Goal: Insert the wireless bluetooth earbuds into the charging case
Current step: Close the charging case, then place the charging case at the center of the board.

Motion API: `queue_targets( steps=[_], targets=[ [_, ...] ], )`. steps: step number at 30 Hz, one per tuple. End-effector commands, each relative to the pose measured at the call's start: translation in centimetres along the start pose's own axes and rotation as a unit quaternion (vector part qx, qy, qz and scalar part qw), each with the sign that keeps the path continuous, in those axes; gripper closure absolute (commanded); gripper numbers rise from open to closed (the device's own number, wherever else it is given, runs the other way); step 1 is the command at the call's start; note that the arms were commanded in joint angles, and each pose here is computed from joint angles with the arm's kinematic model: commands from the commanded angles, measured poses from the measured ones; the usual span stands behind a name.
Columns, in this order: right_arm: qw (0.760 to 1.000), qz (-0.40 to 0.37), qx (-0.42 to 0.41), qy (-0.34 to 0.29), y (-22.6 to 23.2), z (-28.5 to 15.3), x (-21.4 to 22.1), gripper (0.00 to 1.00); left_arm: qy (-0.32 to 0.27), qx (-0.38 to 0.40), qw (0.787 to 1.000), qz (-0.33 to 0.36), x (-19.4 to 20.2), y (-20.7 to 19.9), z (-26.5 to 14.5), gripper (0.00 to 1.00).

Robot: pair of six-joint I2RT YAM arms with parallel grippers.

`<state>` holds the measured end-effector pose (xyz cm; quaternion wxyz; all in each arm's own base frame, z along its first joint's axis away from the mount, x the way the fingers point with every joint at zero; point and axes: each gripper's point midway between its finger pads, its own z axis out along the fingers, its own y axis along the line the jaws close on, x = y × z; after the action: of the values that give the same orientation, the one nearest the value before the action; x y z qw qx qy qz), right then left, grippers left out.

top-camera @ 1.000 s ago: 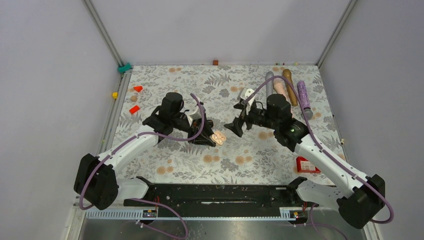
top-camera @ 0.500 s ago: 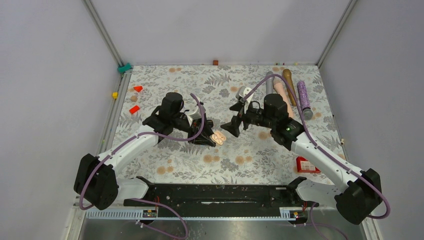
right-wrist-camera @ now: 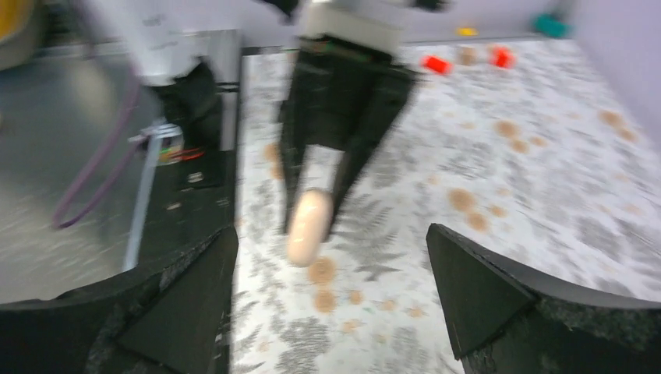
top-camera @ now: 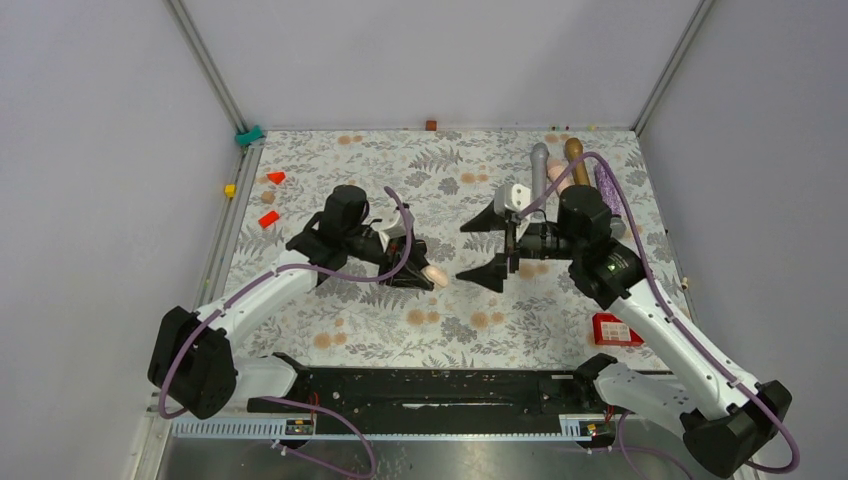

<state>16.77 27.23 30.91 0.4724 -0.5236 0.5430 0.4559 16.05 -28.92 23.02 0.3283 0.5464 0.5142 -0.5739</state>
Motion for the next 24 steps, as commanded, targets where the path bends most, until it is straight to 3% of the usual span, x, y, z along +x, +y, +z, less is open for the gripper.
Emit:
queue_targets(
  steps=[1, 4, 6, 9, 16, 20, 24],
  targets=[
    [0.968, 0.013, 0.249, 0.015, -9.5, -2.7, 1.1, 0.01, 0.009, -0.062, 0.998, 0.024, -1.1, 3.2, 0.5, 1.0],
    [0.906, 0.032, 0.42, 0.032, -15.0, -7.8, 2.0, 0.01, 0.045, -0.081, 0.996, -0.014, 0.0, 5.7, 1.2, 1.0],
    [0.871, 0.042, 0.488, 0.031, -16.6, -10.9, 2.5, 0.0, 0.074, -0.084, 0.992, -0.051, 0.9, 7.3, 2.0, 1.0],
    [0.847, 0.042, 0.529, -0.007, -17.3, -13.9, 1.6, 0.0, 0.102, -0.083, 0.985, -0.108, 2.5, 9.8, 3.4, 1.0],
    [0.811, 0.048, 0.583, -0.027, -17.7, -17.5, 0.8, 0.01, 0.134, -0.13, 0.952, -0.245, 5.8, 16.5, 7.1, 1.0],
    [0.813, 0.051, 0.579, -0.028, -17.7, -17.5, 0.9, 0.01, 0.149, -0.151, 0.926, -0.313, 8.7, 19.4, 8.4, 1.0],
    [0.817, 0.056, 0.573, -0.03, -17.6, -17.3, 1.1, 0.01, 0.158, -0.184, 0.909, -0.339, 10.6, 21.8, 8.7, 1.0]
  ],
)
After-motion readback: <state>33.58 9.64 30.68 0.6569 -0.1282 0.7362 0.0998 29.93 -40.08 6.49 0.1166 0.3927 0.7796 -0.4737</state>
